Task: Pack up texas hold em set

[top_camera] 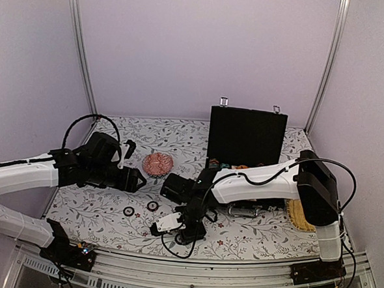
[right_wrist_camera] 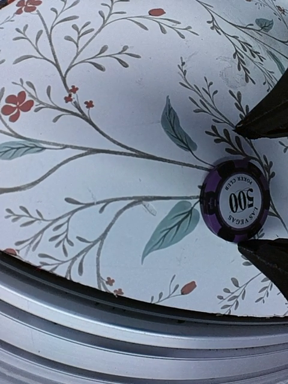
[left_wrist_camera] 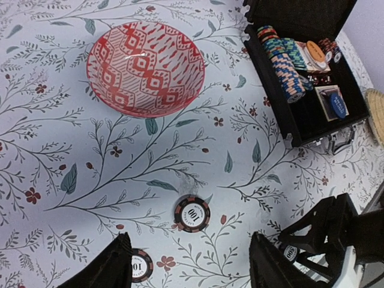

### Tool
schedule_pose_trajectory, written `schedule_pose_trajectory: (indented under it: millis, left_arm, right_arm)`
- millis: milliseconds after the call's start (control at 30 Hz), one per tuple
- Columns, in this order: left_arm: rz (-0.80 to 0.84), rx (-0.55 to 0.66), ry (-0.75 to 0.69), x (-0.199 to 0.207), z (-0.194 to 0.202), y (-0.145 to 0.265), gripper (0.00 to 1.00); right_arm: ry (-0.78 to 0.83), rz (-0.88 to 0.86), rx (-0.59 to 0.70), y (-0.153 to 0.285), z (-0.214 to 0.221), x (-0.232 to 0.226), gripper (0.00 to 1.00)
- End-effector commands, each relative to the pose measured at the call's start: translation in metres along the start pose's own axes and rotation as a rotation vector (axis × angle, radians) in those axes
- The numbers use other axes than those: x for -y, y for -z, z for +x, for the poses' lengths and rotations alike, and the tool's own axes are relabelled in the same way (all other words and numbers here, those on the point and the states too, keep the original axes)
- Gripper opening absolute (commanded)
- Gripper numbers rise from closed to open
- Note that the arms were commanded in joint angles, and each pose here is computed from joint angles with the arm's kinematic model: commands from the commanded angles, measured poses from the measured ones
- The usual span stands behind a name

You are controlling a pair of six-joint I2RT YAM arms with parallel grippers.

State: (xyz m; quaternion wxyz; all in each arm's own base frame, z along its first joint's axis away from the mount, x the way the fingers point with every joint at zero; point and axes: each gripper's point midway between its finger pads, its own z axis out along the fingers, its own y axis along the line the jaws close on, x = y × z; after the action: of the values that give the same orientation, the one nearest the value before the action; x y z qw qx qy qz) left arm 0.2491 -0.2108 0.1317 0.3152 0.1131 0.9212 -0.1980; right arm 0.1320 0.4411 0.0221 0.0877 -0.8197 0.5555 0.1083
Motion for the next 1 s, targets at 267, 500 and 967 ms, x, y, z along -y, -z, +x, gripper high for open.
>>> schedule_pose_trajectory:
  millis: [267,500,967]
  left_arm:
    - [0.004,-0.005,0.009,-0.004,0.003,-0.004,0.67]
    - [0.008,-0.01,0.013,-0.004,0.005,-0.005,0.67]
    - [0.016,-0.019,0.014,-0.003,0.008,-0.007,0.67]
  right_arm:
    - [-0.003,-0.026,-0.077,-0.019,0.005,-0.009,0.52]
    - [0.005,-0.036,-0.063,-0.019,-0.001,-0.014,0.53]
    - [0.006,-0.051,-0.056,-0.017,-0.002,-0.017,0.39]
